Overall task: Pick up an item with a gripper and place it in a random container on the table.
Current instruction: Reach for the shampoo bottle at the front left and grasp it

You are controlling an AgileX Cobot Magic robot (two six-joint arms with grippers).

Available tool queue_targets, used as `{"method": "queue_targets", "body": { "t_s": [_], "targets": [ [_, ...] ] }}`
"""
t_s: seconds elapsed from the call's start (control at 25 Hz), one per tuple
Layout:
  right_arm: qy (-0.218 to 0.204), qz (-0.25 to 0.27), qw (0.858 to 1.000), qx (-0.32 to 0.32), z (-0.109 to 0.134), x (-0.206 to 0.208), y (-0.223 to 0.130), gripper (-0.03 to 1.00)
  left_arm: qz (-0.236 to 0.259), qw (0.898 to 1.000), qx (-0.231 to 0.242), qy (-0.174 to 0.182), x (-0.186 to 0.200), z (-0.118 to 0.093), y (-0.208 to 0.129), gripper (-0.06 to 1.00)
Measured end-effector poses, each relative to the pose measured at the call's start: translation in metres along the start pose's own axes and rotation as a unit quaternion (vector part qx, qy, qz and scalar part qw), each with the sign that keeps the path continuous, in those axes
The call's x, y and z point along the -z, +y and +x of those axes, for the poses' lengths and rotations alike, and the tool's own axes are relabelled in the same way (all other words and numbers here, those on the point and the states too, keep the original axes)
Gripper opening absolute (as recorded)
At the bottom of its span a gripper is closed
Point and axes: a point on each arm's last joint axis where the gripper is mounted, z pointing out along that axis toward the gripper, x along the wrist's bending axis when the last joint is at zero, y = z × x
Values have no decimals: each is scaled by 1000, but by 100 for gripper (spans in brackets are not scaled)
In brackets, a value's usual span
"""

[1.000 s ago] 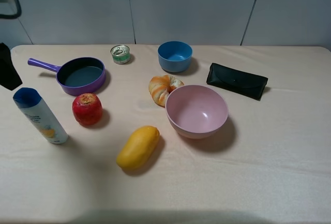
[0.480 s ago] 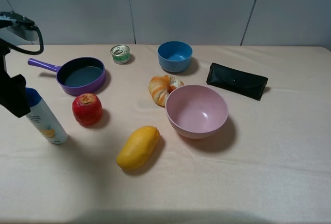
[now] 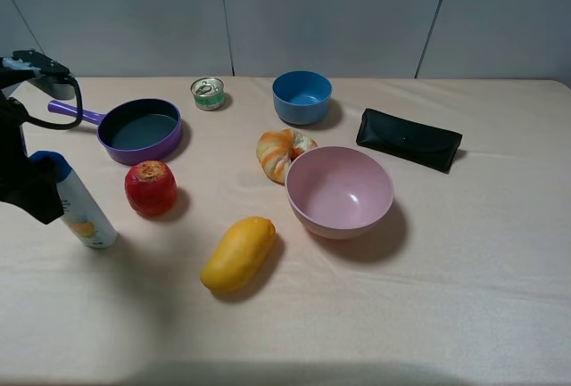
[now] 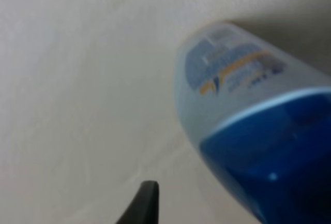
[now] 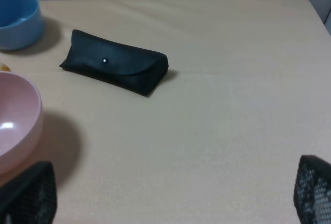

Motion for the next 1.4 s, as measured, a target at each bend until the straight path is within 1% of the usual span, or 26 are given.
{"method": "queue_targets", "body": {
  "t_s": [0.4,0.72,0.88,1.08,1.16,1.24,1.32,1.4],
  "targets": [
    [0,0,1000,0,0,0,0,69,-41,999,-10,22,-17,0,1,95],
    [0,0,1000,0,0,0,0,69,-60,997,-20,32,-20,1,4,94],
    [0,0,1000,0,0,0,0,69,-55,998,-23,29,-24,2,5,93],
    [0,0,1000,0,0,0,0,69,-34,998,-55,22,-34,-8,15,91],
    [0,0,1000,0,0,0,0,69,-31,997,-71,26,-36,-12,18,89],
    [0,0,1000,0,0,0,0,69,-33,996,-77,28,-37,-13,20,85],
    [0,0,1000,0,0,0,0,69,-31,996,-80,29,-37,-14,20,81],
    [0,0,1000,0,0,0,0,69,-30,996,-82,31,-37,-13,20,74]
  ]
}}
